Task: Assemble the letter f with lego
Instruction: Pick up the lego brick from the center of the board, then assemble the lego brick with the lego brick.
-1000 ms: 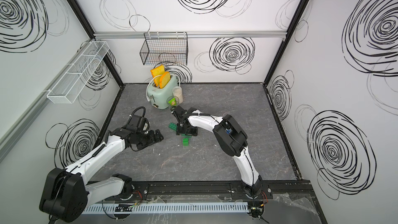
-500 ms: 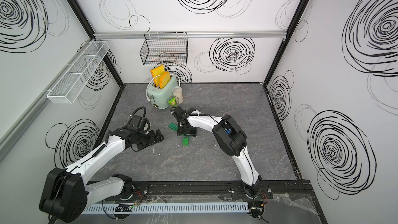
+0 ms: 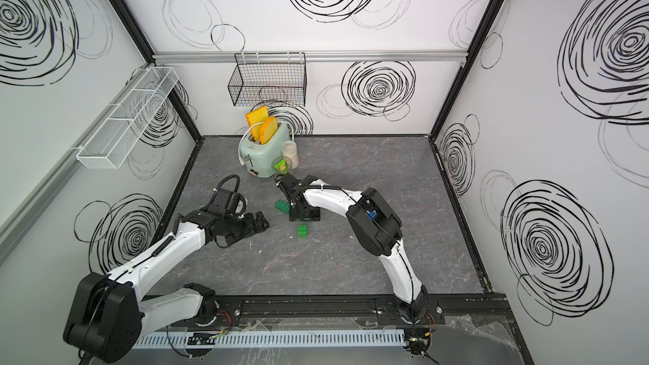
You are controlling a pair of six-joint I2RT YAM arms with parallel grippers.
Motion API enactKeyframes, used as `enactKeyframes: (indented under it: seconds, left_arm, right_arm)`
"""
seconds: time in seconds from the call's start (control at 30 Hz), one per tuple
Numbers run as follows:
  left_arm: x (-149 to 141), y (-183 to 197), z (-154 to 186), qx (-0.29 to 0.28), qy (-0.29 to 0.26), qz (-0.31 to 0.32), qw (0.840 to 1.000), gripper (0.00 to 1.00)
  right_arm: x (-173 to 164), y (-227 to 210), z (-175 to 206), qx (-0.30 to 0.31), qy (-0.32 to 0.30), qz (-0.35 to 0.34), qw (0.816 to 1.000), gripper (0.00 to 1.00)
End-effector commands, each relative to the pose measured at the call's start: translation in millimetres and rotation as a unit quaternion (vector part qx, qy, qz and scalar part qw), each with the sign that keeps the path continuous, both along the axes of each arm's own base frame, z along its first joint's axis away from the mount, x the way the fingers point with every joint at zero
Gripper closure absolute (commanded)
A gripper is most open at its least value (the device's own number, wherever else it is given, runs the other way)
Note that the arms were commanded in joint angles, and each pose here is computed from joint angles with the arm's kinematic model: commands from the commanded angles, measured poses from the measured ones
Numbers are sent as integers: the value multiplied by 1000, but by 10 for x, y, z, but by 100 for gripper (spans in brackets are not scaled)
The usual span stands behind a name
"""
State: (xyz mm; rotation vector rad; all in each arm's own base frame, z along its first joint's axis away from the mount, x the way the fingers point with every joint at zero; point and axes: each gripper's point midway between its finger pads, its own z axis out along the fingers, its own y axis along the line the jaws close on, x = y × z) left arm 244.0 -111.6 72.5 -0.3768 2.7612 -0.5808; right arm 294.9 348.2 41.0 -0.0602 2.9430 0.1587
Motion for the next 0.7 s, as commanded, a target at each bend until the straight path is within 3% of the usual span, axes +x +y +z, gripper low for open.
enactKeyframes:
  seconds: [0.0, 0.3, 0.67]
  left_arm:
    - [83, -66, 61, -14, -34, -11, 999, 1]
    - [132, 11, 59, -16, -44, 9, 999, 1]
    - [152, 36, 110, -20, -59, 16, 998, 2]
  right_arm:
    - [-49, -17, 479, 7, -30, 8, 999, 43]
    - [-327, 109, 703, 28, -26, 31, 999, 43]
    - [-544, 122, 619, 23, -7, 40, 999, 43]
